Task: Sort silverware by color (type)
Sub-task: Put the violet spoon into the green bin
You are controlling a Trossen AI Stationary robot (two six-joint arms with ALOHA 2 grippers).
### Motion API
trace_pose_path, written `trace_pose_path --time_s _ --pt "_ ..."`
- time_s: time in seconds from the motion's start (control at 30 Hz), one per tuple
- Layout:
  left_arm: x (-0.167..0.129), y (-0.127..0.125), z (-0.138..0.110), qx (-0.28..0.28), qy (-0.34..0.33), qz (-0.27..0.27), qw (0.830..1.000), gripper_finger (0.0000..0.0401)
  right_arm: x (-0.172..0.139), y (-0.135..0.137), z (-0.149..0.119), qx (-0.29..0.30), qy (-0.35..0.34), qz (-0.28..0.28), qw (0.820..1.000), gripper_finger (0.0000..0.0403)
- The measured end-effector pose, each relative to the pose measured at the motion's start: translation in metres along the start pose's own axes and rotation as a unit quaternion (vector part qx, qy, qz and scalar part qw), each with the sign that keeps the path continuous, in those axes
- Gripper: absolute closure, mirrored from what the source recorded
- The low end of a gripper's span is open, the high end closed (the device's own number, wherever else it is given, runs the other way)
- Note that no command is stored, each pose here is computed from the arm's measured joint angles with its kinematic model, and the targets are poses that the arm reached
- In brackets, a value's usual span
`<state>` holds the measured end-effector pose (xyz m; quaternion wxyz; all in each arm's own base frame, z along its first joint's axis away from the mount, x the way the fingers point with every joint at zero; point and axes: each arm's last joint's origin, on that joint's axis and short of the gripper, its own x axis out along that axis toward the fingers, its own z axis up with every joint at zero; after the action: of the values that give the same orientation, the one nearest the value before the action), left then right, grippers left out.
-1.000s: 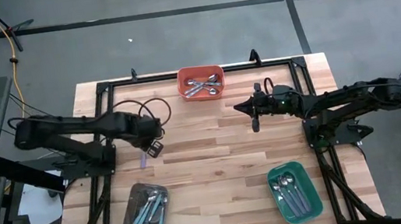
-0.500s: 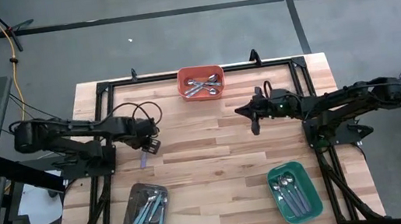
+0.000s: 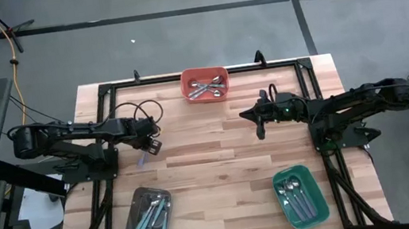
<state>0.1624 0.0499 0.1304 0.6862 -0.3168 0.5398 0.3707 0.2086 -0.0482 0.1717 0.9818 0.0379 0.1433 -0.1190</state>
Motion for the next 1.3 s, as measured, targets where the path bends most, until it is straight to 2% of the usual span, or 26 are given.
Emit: trace_pose_path --time_s 0.13,0.27,0.37,0.5,0.67,0.8,0.97,1.1,1.2,1.3 --pt "0.0 -0.003 0.003 0.025 -0.022 -0.016 0.999 0.0391 0.0 0.0 0.0 0.008 0.0 0.0 1.0 0.0403" --pt "-0.004 -0.015 0.012 0.028 -0.085 -0.071 0.993 0.0395 0.0 0.001 -0.002 0.013 0.012 0.002 1.0 0.0403" --pt "-0.01 -0.027 0.022 0.035 -0.153 -0.12 0.98 0.0399 0.0 0.005 -0.004 0.012 0.019 0.001 1.0 0.0403" --pt "-0.019 -0.043 0.032 0.049 -0.249 -0.201 0.946 0.04 -0.001 0.012 -0.006 0.018 0.026 0.006 0.999 0.0403" --pt "-0.024 -0.048 0.035 0.054 -0.351 -0.303 0.884 0.04 -0.001 0.019 -0.003 0.049 0.01 0.023 0.998 0.0402" --pt "-0.026 -0.048 0.034 0.049 -0.412 -0.356 0.837 0.04 0.004 0.027 0.0 0.087 -0.024 0.043 0.995 0.0391" --pt "-0.03 -0.051 0.037 0.063 -0.448 -0.376 0.809 0.04 0.02 0.04 0.004 0.125 -0.062 0.07 0.988 0.0334" --pt "-0.031 -0.054 0.04 0.078 -0.472 -0.395 0.784 0.0401 0.048 0.054 0.015 0.138 -0.067 0.068 0.986 0.0272" --pt "-0.029 -0.056 0.041 0.083 -0.482 -0.4 0.775 0.0401 0.073 0.062 0.023 0.143 -0.067 0.067 0.985 0.0234" --pt "-0.026 -0.058 0.042 0.093 -0.484 -0.406 0.769 0.0401 0.098 0.065 0.031 0.148 -0.07 0.068 0.984 0.0213"
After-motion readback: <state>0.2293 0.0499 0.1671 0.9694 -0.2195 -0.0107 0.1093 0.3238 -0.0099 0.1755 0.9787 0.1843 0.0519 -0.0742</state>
